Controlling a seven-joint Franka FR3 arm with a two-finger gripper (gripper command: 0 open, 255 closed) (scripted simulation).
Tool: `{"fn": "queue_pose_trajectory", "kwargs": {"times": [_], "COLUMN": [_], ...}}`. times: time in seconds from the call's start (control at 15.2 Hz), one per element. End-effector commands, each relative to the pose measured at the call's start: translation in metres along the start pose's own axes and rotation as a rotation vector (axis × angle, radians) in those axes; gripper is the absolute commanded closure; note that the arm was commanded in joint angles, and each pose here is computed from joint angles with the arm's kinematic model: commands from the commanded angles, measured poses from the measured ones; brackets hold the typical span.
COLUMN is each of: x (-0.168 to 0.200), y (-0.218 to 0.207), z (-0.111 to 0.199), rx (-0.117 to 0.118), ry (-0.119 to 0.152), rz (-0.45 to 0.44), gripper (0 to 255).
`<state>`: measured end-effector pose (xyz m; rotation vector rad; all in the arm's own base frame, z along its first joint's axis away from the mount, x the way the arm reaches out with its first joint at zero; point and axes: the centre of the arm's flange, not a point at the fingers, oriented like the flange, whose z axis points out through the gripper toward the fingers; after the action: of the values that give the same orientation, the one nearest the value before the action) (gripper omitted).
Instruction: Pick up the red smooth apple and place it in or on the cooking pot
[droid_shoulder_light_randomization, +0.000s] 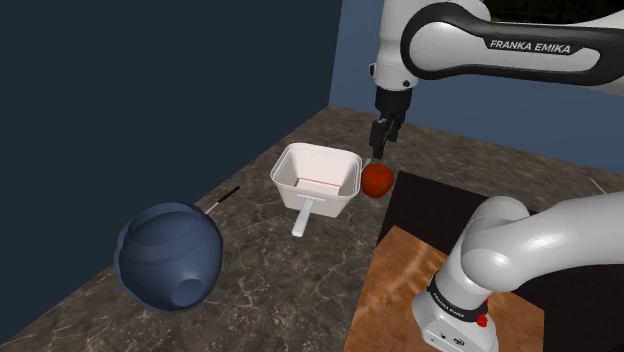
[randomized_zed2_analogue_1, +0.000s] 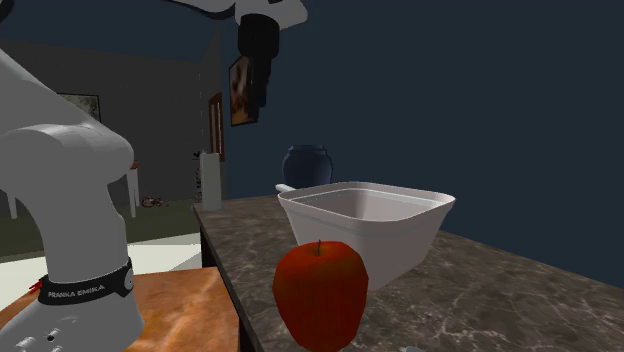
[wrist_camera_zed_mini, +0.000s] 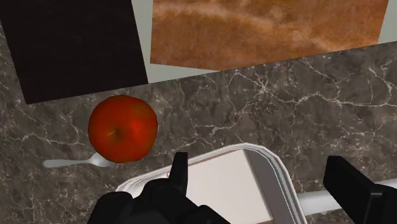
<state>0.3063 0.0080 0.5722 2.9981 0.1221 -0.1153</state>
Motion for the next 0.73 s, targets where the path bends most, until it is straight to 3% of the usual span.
{"fn": "queue_pose_trajectory", "kwargs": {"times": [0.0,0.66], "x": [0.0,-0.017], "y": [0.0,0.099], "z": [0.0,0.089], "rx": [0.0,0.027], "ry": [0.0,0.263], "rz": [0.0,0.199], "gripper": [0,0]}}
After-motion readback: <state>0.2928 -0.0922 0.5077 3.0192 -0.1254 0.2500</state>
